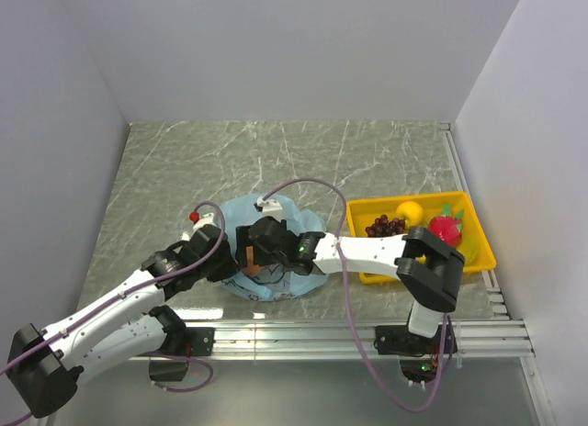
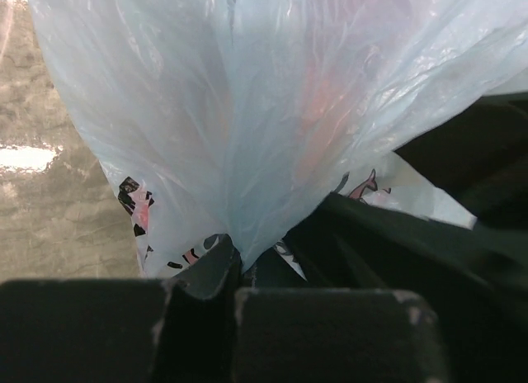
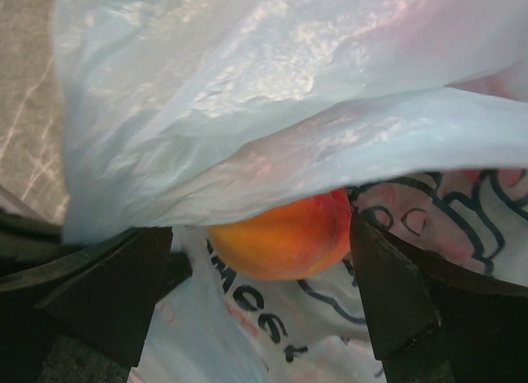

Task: Untie the knot of the plastic bag and take out the fruit

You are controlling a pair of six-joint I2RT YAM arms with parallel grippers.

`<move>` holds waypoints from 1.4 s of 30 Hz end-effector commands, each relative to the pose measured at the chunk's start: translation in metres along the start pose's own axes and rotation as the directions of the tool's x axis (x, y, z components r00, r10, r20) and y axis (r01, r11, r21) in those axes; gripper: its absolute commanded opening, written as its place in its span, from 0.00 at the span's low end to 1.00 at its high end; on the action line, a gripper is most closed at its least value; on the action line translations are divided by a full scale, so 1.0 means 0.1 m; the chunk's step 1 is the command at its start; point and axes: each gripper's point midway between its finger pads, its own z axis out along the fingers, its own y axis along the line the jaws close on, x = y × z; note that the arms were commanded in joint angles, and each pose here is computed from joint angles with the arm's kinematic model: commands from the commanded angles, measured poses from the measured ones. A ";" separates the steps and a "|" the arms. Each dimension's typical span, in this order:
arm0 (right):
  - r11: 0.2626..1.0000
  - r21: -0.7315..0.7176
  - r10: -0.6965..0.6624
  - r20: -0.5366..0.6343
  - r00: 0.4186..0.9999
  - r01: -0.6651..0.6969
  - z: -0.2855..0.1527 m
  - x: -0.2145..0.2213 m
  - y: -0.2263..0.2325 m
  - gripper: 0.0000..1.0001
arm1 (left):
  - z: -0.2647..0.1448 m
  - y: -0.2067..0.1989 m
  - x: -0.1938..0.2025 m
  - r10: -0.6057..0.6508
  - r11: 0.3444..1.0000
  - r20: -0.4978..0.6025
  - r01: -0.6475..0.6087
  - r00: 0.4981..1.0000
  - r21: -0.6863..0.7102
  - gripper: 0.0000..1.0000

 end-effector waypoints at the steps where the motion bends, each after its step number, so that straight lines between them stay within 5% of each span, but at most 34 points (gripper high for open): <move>1: 0.999 -0.032 0.046 0.057 0.997 -0.044 0.13 -0.15 0.17 0.95 | -0.07 -0.15 -0.10 -0.005 0.999 0.015 0.005 1.000 0.040 0.00; 6: 0.999 0.028 0.042 0.023 0.999 -0.043 0.31 0.06 -0.01 0.93 | -0.07 -0.15 -0.10 -0.005 0.999 0.017 0.005 1.000 0.040 0.01; 8: 0.998 0.047 0.034 0.023 0.999 -0.036 0.32 0.11 -0.09 0.85 | -0.07 -0.14 -0.09 -0.005 0.999 0.013 0.004 1.000 0.038 0.01; 13: 0.999 0.044 0.006 0.059 0.998 -0.008 0.22 0.04 -0.15 0.30 | -0.08 -0.13 -0.09 -0.002 0.999 0.016 0.002 1.000 0.039 0.00; 18: 0.998 -0.021 -0.048 0.125 0.991 0.051 -0.17 -0.27 -0.02 0.08 | -0.09 -0.13 -0.14 0.006 1.000 0.035 -0.007 0.999 0.031 0.01; 25: 0.986 -0.107 -0.103 0.193 0.976 0.125 -0.94 -0.65 0.13 0.01 | -0.07 -0.16 -0.17 0.009 0.999 0.042 -0.010 0.999 0.033 0.00; 29: 0.987 -0.102 -0.081 0.336 0.938 0.122 -1.49 -1.03 -0.05 0.02 | -0.05 -0.16 -0.17 0.008 0.999 0.042 -0.009 0.999 0.031 0.01; 38: 0.944 0.271 0.042 0.465 0.885 -0.188 -1.78 -1.41 -1.92 0.02 | -0.07 -0.18 -0.19 0.011 0.999 0.053 -0.014 0.999 0.038 0.01; 42: 0.908 0.329 0.084 0.463 0.882 -0.259 -1.65 -1.41 -2.44 0.02 | -0.08 -0.17 -0.20 0.010 0.999 0.058 -0.012 0.998 0.037 0.01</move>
